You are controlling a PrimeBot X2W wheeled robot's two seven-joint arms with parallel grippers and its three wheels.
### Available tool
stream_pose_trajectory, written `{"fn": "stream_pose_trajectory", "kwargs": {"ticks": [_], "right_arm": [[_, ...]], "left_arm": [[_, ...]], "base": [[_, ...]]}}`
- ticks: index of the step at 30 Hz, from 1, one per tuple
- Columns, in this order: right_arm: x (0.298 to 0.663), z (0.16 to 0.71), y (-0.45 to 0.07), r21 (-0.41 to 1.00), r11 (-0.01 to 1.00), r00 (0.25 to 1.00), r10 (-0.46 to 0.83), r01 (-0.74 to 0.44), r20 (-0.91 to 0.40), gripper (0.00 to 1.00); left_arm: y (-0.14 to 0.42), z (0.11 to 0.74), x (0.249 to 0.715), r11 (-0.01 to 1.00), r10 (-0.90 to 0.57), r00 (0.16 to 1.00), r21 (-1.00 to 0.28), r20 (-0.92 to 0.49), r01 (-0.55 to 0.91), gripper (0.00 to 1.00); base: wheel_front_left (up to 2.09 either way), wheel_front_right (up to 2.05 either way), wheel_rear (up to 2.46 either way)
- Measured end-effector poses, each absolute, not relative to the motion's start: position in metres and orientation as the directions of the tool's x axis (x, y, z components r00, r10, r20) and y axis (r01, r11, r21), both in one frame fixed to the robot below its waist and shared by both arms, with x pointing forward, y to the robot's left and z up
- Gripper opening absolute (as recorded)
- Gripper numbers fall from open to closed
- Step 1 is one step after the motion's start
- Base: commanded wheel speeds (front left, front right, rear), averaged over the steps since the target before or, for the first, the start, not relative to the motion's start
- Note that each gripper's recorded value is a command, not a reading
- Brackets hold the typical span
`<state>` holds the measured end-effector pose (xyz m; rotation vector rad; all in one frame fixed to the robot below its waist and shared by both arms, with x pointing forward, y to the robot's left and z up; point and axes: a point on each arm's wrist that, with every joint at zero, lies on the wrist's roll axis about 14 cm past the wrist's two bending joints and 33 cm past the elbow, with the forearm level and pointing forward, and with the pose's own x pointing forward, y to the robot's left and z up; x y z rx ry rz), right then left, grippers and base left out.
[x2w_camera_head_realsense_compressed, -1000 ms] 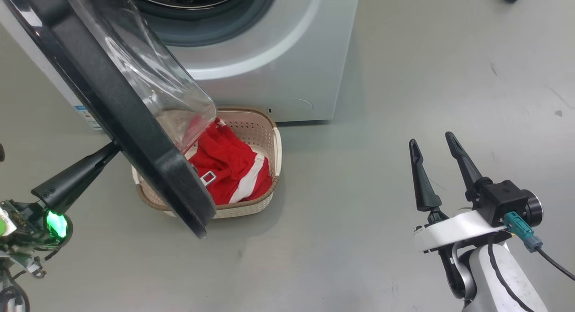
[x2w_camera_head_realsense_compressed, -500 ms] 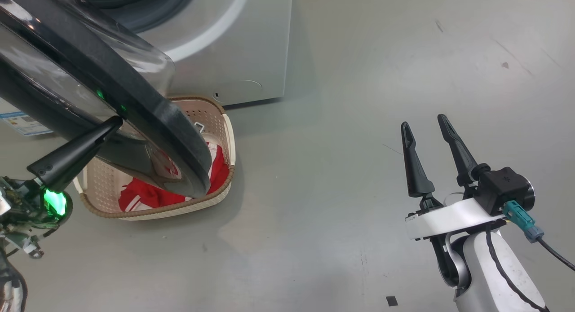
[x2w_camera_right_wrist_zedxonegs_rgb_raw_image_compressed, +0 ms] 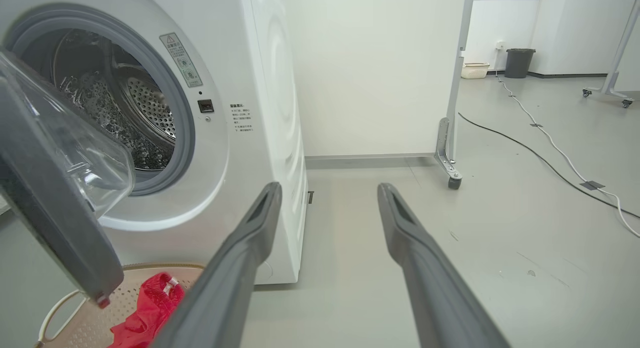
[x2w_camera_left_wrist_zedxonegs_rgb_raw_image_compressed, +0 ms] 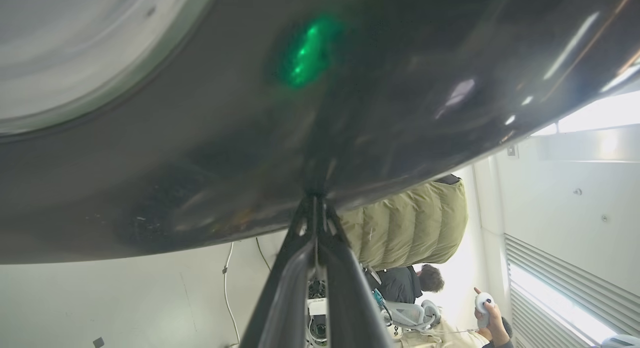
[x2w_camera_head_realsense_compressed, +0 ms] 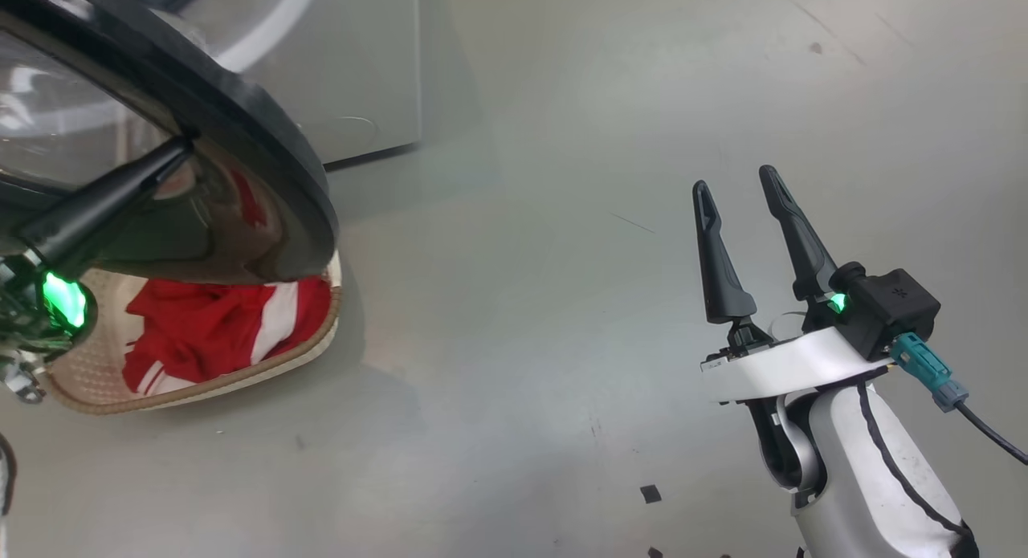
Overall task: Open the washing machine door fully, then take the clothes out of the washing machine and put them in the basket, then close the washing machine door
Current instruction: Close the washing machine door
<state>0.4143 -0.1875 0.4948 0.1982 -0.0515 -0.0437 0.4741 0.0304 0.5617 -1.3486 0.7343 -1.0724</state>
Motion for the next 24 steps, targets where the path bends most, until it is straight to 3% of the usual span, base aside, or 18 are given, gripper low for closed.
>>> {"fn": "stream_pose_trajectory", "kwargs": {"ticks": [16,24], "right_arm": [[0.400,0.478,-0.217,0.185,0.970,0.987,-0.158,0.160,-0.026,1.00],[0.401,0.470,-0.225,0.172,0.967,0.982,-0.184,0.190,-0.052,1.00]], "left_arm": [[-0.016,0.549,0.528,-0.151,-0.923,0.338,-0.981,0.185,0.125,0.00],[-0.027,0.542,0.560,-0.182,-0.901,0.381,-0.978,0.208,0.101,0.00]], "base": [[0.00,0.00,0.00],[0.00,0.00,0.00]]}}
